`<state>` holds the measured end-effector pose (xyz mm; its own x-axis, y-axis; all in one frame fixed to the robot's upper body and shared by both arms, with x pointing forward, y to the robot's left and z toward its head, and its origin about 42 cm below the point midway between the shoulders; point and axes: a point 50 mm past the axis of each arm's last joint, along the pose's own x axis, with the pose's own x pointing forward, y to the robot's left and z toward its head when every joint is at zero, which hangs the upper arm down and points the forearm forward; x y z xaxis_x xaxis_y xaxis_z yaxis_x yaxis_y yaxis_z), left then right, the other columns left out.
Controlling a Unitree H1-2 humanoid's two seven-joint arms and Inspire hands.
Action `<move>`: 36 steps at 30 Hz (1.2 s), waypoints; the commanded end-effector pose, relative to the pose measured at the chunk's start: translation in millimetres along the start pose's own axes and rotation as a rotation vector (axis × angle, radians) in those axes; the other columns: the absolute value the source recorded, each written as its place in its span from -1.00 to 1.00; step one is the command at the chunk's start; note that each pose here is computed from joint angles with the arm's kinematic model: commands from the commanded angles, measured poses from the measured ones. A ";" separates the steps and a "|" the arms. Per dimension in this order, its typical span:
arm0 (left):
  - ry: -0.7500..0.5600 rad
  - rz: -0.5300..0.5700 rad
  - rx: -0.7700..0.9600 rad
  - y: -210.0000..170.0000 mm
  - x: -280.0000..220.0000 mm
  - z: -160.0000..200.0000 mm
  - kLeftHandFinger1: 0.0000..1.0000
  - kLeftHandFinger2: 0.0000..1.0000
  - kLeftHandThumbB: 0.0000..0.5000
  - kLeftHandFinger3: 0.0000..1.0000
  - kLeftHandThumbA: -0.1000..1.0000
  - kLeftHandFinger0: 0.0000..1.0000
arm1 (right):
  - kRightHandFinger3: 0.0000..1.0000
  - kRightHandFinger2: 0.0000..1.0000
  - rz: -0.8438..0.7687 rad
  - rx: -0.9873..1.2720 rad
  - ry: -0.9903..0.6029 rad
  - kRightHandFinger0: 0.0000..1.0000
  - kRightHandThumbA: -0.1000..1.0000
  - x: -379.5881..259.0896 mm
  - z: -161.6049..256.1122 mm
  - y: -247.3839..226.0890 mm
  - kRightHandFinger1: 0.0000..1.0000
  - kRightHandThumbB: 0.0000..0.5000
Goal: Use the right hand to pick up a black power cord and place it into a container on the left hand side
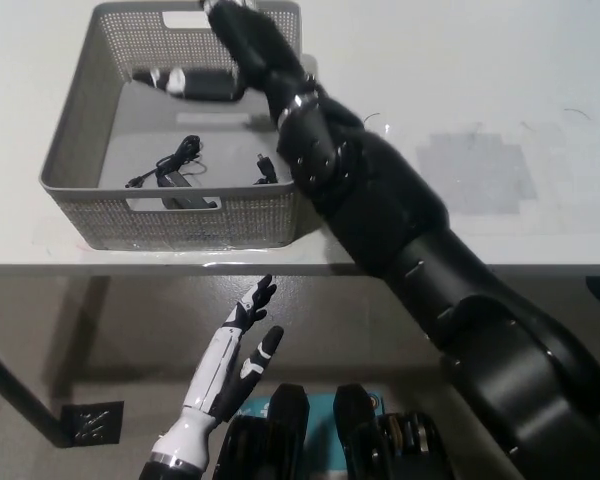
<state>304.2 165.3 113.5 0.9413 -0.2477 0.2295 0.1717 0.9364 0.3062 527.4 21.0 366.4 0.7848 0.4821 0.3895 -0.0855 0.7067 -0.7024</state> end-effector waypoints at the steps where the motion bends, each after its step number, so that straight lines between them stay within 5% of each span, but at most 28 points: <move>1: -0.053 -0.014 0.002 1.3 8.7 8.2 1.00 1.00 -1.00 1.00 0.85 1.00 | 1.00 1.00 -0.139 0.075 -0.152 1.00 1.00 14.4 46.3 -75.2 1.00 0.95; 11: -0.042 -0.015 0.010 0.6 5.8 5.1 1.00 1.00 -1.00 1.00 0.66 1.00 | 1.00 1.00 -0.220 0.106 -0.196 1.00 1.00 -7.9 63.2 -128.3 1.00 0.80; 13: -0.038 -0.019 0.013 1.2 3.4 5.6 1.00 1.00 -1.00 1.00 0.51 1.00 | 1.00 1.00 -0.330 0.186 -0.238 1.00 1.00 -29.2 58.0 -140.1 1.00 0.66; 18: -0.051 -0.022 0.025 3.6 5.0 4.8 1.00 1.00 -1.00 1.00 0.41 1.00 | 1.00 1.00 -0.470 0.254 -0.286 1.00 1.00 -68.8 50.4 -155.3 1.00 0.67; 28: -0.059 -0.019 0.055 6.2 3.8 1.8 1.00 1.00 -1.00 1.00 0.48 1.00 | 1.00 1.00 -0.579 0.369 -0.314 1.00 1.00 -156.9 30.5 -160.8 1.00 0.65; 34: -0.034 -0.008 0.038 6.8 4.1 2.3 1.00 1.00 -1.00 1.00 0.59 1.00 | 1.00 1.00 -0.544 0.447 -0.276 1.00 1.00 -208.6 11.9 -140.8 1.00 0.80; 36: -0.033 -0.004 0.040 6.5 4.8 2.4 1.00 1.00 -1.00 1.00 0.63 1.00 | 1.00 1.00 -0.525 0.445 -0.244 1.00 1.00 -224.4 3.9 -128.7 1.00 0.65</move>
<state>305.0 172.2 107.6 0.9423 -0.2586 0.2124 0.1779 0.9247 0.3366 377.8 -170.3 381.8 0.6375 0.0578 0.7683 0.0553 0.9912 -0.1204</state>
